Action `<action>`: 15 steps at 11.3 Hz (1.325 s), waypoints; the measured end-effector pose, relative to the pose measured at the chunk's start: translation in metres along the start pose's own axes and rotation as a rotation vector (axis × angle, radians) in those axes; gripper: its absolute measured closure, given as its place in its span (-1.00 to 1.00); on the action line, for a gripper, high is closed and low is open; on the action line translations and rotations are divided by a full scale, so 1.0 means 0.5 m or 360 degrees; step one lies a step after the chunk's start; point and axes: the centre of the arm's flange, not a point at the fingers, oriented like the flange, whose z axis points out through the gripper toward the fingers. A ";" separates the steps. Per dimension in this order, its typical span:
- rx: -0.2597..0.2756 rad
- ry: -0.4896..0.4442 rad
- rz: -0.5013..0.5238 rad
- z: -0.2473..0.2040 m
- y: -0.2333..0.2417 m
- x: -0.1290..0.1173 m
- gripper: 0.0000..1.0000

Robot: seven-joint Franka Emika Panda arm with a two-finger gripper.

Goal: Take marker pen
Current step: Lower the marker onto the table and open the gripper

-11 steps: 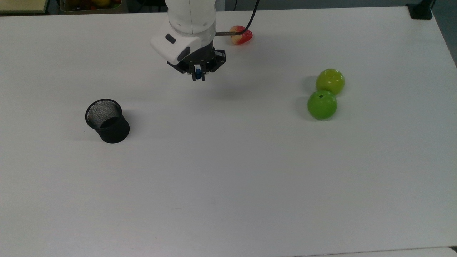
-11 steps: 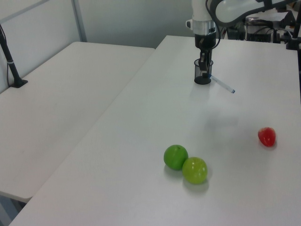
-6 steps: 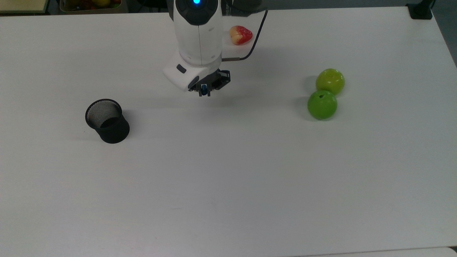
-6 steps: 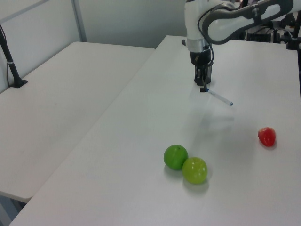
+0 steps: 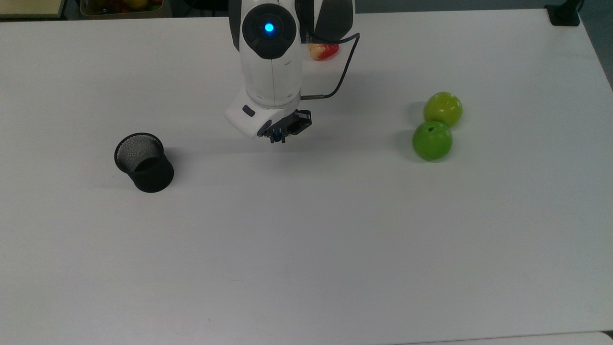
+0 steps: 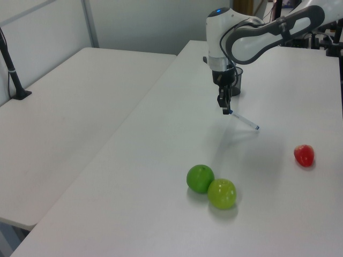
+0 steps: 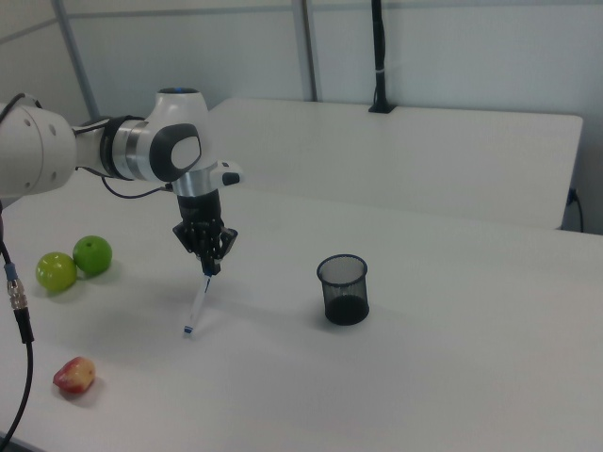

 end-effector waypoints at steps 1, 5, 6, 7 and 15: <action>0.0000 -0.0001 -0.0001 0.001 -0.001 0.000 0.58; -0.0032 0.0000 -0.0016 0.000 -0.001 0.000 -0.50; -0.0036 0.0001 -0.0014 0.000 -0.001 0.000 -0.81; -0.0036 0.0001 -0.0012 0.000 -0.001 0.001 -0.99; -0.0041 0.0023 -0.0004 -0.013 -0.003 0.005 -1.00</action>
